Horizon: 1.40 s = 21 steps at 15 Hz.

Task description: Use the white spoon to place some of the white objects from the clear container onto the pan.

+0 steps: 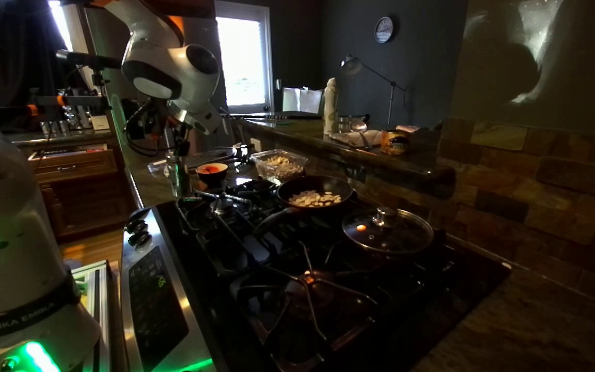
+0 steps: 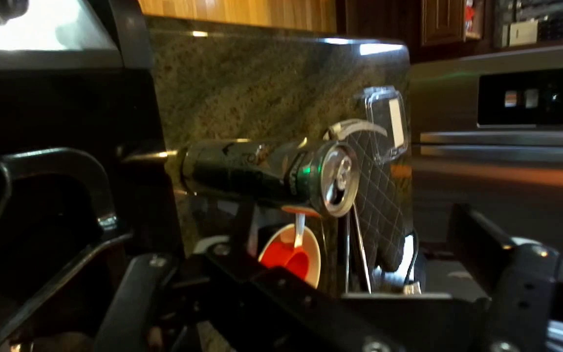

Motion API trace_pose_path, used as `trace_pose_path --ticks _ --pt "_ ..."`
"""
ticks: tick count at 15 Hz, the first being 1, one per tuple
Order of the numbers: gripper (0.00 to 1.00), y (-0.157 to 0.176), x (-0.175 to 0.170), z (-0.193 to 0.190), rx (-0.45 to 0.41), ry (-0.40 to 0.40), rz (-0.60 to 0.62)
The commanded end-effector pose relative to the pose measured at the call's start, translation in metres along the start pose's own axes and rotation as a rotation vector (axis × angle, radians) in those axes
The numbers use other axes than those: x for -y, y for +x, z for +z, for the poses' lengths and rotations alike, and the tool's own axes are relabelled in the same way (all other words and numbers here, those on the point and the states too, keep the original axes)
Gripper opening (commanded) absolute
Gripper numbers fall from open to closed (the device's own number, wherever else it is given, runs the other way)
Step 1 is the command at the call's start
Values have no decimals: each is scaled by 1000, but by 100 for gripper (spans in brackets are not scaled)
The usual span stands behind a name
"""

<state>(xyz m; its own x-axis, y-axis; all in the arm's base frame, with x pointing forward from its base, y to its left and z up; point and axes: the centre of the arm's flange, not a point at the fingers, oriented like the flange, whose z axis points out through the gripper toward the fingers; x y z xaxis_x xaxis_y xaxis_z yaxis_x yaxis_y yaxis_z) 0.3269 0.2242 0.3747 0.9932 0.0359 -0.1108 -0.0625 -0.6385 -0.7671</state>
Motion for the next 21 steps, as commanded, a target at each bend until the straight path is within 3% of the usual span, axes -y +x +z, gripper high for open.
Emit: trace_pose_path --ticks 1,5,9,11,12,21 --pt "100 9 -5 23 -125 -7 38" --pt "100 7 -22 25 -258 -37 52" --pt "100 -1 -20 54 -327 -36 63" --pt "100 -7 -19 66 -331 -54 84" --pt "100 -4 -15 41 -316 -52 69" --pt "100 -4 -14 42 -319 -53 72"
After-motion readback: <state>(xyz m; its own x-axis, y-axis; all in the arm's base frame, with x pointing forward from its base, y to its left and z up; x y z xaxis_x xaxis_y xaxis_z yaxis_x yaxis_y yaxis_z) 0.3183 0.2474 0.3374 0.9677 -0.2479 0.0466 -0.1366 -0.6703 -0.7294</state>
